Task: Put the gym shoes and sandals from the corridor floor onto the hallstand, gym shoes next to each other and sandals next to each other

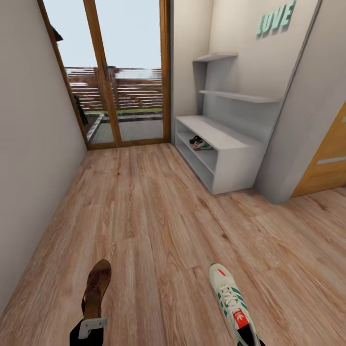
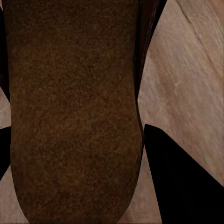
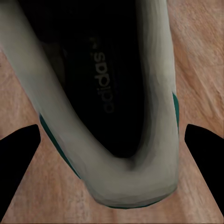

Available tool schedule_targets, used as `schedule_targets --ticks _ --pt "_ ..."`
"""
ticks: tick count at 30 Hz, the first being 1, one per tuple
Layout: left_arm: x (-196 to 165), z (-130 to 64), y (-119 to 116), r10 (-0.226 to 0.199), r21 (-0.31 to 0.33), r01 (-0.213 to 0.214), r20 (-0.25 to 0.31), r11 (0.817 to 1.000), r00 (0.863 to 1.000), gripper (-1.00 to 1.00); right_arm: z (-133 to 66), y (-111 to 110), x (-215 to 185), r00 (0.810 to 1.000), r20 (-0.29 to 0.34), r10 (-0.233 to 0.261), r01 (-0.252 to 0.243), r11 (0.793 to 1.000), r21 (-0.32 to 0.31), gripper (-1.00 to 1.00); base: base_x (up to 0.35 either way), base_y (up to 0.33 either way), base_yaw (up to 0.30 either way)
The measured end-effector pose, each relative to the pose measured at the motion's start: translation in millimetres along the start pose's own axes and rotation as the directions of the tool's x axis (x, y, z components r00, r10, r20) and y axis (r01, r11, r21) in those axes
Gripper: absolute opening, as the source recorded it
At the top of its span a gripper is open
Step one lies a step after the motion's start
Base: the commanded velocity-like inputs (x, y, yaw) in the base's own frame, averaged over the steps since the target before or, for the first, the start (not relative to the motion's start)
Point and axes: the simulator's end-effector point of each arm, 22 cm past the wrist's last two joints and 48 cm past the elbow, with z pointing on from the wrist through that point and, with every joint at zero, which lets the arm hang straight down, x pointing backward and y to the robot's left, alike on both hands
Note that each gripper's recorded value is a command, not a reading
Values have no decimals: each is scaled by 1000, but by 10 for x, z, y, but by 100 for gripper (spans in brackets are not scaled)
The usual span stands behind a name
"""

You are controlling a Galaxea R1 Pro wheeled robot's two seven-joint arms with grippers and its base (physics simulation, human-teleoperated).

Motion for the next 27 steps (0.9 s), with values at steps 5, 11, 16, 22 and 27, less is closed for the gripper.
schedule_targets --ticks 5,11,16,22,27 --pt "0 0 -2 0 0 0 0 1000 1000 -100 -4 5 15 1000 -3 3 -3 1000 -1 -100 284 203 0" --pt "0 0 -3 0 1 0 0 1000 1000 -100 -3 -9 8 1000 -2 2 -2 1000 3 -100 284 203 0" --pt "0 0 -3 0 1 0 0 1000 1000 -100 2 -18 -7 1000 1 1 -1 1000 3 -100 284 203 0" --pt "0 0 -1 0 0 0 0 1000 1000 -100 4 -26 -15 1000 3 0 0 1000 6 -100 284 203 0" --pt "1 -1 -5 0 2 0 0 1000 1000 -100 4 -34 -18 1000 4 0 0 1000 9 -100 289 196 66"
